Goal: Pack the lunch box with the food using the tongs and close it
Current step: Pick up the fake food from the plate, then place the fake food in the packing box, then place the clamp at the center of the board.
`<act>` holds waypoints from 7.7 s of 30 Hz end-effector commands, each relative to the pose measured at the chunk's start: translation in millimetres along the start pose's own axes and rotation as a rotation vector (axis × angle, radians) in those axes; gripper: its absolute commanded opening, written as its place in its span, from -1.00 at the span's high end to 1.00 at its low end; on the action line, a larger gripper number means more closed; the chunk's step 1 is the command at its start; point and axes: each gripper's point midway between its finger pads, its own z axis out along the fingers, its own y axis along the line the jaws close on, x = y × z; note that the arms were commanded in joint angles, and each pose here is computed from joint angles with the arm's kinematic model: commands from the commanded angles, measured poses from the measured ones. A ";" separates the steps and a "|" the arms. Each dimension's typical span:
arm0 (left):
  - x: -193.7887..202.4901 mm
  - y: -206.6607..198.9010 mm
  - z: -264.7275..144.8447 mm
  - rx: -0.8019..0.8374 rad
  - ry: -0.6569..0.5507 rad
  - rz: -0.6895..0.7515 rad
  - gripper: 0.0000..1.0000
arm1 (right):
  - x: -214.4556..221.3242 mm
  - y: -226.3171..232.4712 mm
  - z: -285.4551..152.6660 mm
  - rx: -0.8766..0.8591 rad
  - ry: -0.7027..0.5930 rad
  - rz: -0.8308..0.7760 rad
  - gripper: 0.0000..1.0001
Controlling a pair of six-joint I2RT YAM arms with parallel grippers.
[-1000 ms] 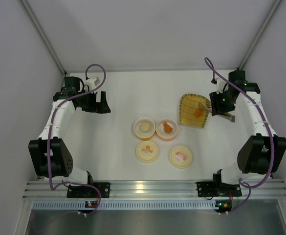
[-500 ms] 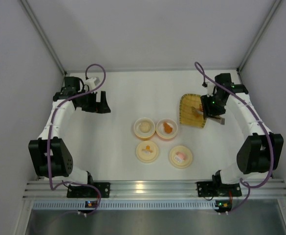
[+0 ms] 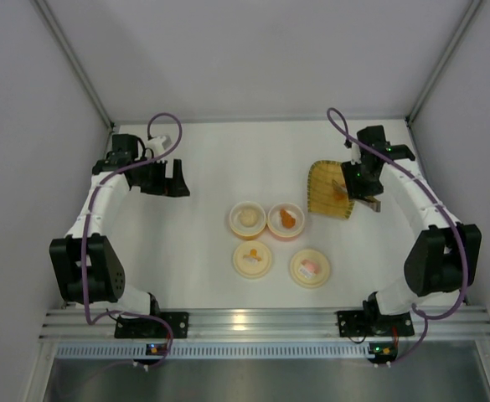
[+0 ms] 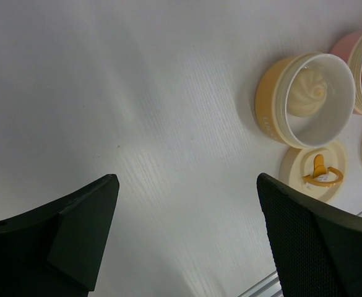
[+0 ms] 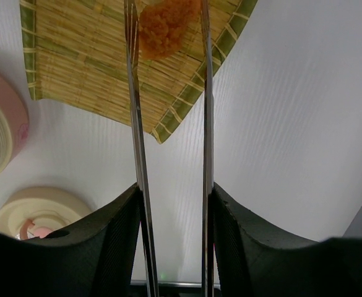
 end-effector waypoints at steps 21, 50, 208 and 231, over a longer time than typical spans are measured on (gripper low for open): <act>-9.6 -0.7 -2.4 0.003 -0.050 0.034 -0.96 | 4.8 12.2 9.2 -0.019 0.024 0.043 0.11; -10.5 -1.9 -4.5 0.000 -0.054 0.036 -0.96 | 4.1 17.6 -8.7 -0.025 0.009 0.024 0.75; -20.1 0.2 -3.8 0.003 -0.057 0.045 -0.96 | 32.7 -168.3 113.0 -0.077 -0.024 0.051 0.01; -23.8 -5.9 -16.4 -0.006 -0.079 0.070 -0.96 | -0.3 -165.6 45.0 -0.083 -0.137 0.002 -0.99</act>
